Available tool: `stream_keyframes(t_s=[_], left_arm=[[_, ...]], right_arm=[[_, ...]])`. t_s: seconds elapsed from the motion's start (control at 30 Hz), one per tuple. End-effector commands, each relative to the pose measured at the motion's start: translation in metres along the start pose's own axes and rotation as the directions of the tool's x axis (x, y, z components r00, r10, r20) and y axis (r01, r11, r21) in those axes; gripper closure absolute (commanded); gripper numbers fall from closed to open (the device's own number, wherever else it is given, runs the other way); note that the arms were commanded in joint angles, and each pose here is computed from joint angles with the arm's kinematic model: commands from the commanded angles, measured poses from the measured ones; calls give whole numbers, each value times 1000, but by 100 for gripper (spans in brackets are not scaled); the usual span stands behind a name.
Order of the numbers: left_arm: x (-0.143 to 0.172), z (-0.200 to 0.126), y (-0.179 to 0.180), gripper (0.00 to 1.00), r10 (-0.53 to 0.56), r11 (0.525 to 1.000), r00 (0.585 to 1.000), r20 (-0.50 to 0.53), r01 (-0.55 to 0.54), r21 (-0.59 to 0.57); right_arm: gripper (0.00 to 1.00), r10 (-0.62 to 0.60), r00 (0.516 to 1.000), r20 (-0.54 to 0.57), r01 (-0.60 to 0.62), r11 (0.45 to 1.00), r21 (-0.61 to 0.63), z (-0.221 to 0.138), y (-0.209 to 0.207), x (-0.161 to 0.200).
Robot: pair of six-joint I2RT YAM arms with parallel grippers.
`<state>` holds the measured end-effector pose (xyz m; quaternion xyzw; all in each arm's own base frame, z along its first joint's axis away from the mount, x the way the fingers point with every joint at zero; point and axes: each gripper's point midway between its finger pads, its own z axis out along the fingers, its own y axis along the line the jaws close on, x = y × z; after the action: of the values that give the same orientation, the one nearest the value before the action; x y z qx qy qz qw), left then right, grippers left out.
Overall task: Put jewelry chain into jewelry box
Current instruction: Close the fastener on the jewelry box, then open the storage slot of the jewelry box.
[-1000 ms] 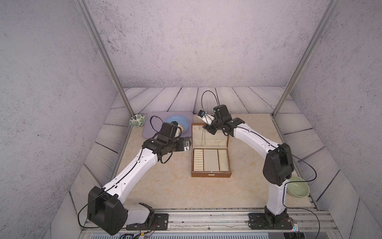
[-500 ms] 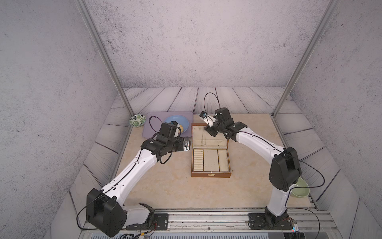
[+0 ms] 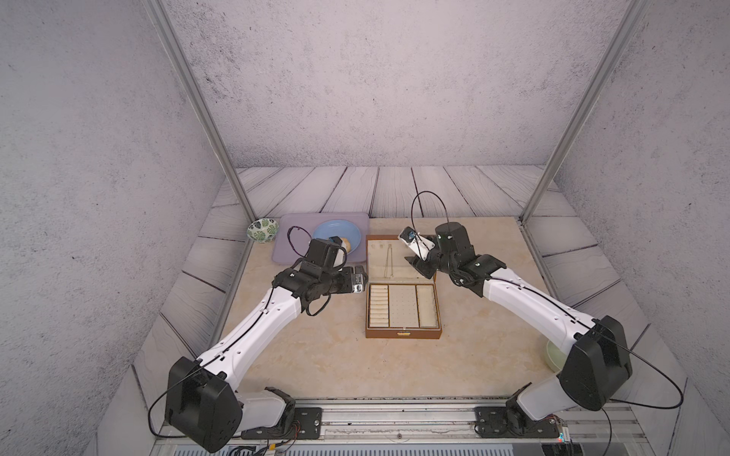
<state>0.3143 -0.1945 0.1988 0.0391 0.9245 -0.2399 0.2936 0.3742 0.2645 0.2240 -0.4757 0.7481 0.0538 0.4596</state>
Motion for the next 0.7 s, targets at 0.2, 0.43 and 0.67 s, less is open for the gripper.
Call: stream_keyframes(t_s=[0.2, 0.43, 0.67], left_arm=[[36, 34, 5, 2, -75, 997, 992, -101, 78, 27], [62, 57, 10, 2, -103, 994, 984, -143, 106, 15], [71, 71, 11, 2, -101, 995, 979, -178, 104, 9]], right_arm=[[62, -84, 979, -188, 82, 996, -15, 26, 11, 57], [60, -193, 952, -236, 201, 980, 9, 55, 7, 79], [56, -249, 937, -246, 266, 963, 37, 72, -1, 83]])
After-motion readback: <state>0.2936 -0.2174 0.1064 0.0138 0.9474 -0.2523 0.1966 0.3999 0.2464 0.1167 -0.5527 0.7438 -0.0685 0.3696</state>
